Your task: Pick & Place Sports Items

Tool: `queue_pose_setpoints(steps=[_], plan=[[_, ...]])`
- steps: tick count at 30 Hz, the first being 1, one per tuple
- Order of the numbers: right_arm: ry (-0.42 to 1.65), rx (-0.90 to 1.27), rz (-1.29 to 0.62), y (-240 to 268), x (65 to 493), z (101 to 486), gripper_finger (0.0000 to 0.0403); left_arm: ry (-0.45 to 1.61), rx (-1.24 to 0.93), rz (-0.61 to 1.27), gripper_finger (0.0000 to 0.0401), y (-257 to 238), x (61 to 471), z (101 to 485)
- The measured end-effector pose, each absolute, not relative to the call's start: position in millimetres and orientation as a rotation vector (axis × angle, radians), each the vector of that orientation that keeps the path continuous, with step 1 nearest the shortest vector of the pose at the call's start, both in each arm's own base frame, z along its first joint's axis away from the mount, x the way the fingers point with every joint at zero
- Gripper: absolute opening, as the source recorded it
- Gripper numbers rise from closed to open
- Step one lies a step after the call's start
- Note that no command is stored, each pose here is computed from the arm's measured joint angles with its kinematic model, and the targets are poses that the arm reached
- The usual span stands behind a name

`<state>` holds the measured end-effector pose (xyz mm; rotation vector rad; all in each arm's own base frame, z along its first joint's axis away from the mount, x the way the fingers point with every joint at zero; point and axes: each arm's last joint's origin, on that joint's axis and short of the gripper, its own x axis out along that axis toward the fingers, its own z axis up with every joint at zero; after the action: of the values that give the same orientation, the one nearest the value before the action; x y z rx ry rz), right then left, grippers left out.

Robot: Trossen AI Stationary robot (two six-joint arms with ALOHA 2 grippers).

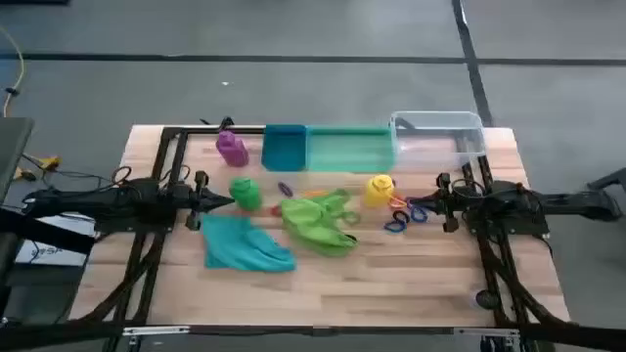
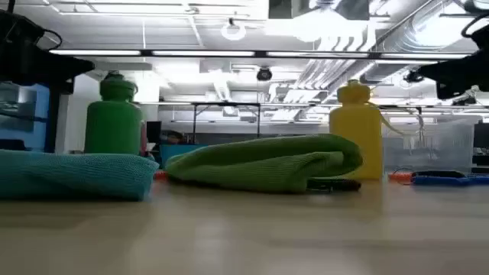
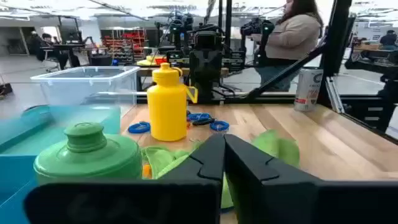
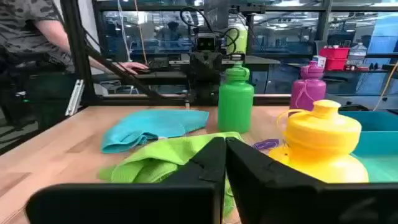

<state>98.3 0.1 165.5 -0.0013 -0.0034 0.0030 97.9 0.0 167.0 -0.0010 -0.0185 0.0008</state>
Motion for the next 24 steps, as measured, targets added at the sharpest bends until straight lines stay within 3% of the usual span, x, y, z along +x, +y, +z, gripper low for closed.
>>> queue_pose_setpoints(steps=[24], plan=[[0.004, -0.001, 0.004, 0.1, 98.4, 165.0, 0.0, -0.028, 0.0, 0.001, 0.0, 0.0, 97.9, 168.1]])
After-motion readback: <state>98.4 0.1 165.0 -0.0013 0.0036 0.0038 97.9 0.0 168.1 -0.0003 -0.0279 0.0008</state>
